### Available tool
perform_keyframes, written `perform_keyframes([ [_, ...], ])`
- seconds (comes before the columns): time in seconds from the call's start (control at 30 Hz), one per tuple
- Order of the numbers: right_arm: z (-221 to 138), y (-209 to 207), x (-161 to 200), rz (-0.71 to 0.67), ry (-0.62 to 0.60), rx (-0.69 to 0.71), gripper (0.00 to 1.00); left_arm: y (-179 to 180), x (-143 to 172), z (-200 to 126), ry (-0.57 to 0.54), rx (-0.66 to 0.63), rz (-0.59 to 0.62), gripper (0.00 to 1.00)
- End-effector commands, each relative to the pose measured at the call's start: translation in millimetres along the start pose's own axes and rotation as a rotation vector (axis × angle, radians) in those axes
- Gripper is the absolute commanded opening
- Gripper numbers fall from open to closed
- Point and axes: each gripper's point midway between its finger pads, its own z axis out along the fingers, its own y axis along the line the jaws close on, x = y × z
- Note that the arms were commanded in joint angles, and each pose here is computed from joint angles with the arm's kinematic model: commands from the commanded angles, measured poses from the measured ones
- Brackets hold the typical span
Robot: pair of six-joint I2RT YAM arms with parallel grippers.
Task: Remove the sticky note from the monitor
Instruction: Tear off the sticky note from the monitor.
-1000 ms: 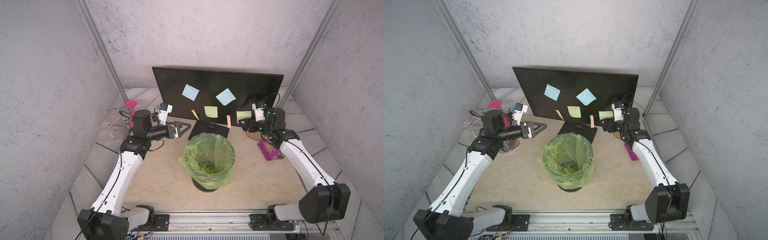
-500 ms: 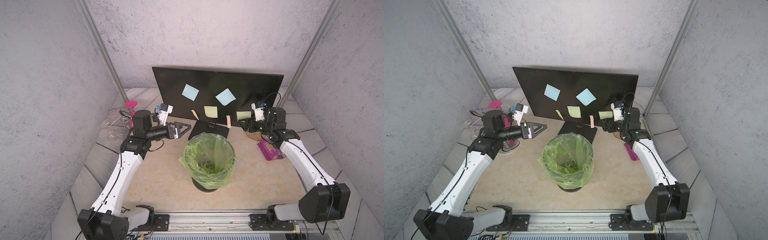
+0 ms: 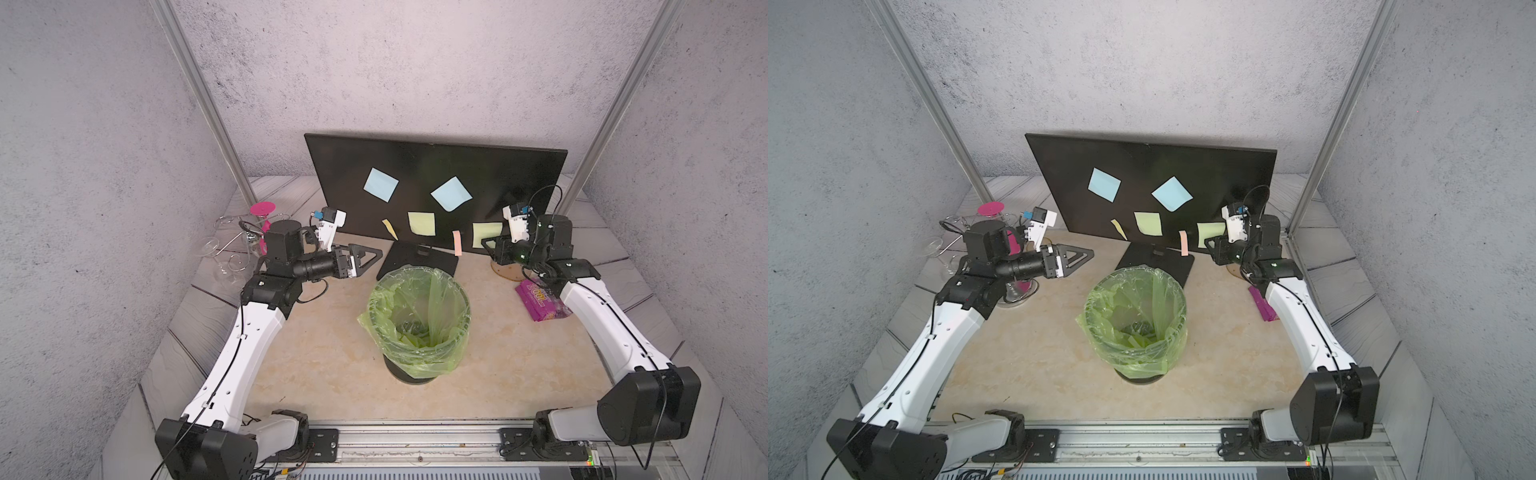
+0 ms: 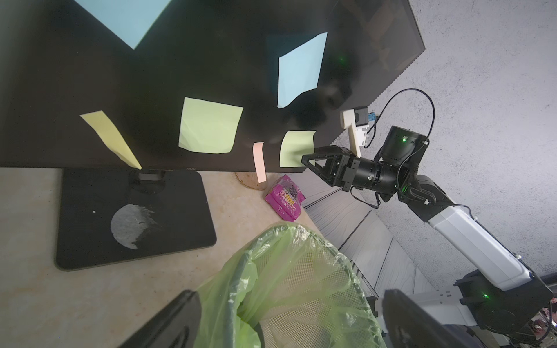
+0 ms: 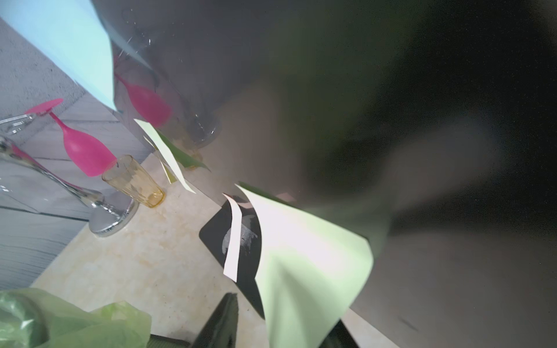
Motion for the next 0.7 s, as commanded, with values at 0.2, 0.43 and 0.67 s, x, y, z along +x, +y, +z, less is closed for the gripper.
perform_keyframes([
  [0.2,-11.0,7.1,-13.0,-0.001,-0.024,-0.021,0.0,-11.1,-5.5,-3.5,-0.011,0.028,0.031,1.0],
  [0.43,-26.4,32.4,-10.9,-0.011,-0.021,-0.128,0.0,-11.9,-7.3,-3.4,-0.015,0.029,0.03,1.0],
  [0.67,-63.7,76.2,-11.8,-0.065,-0.081,-0.259,0.0,-8.7,-9.0,-2.0,-0.018,0.021,0.028,1.0],
])
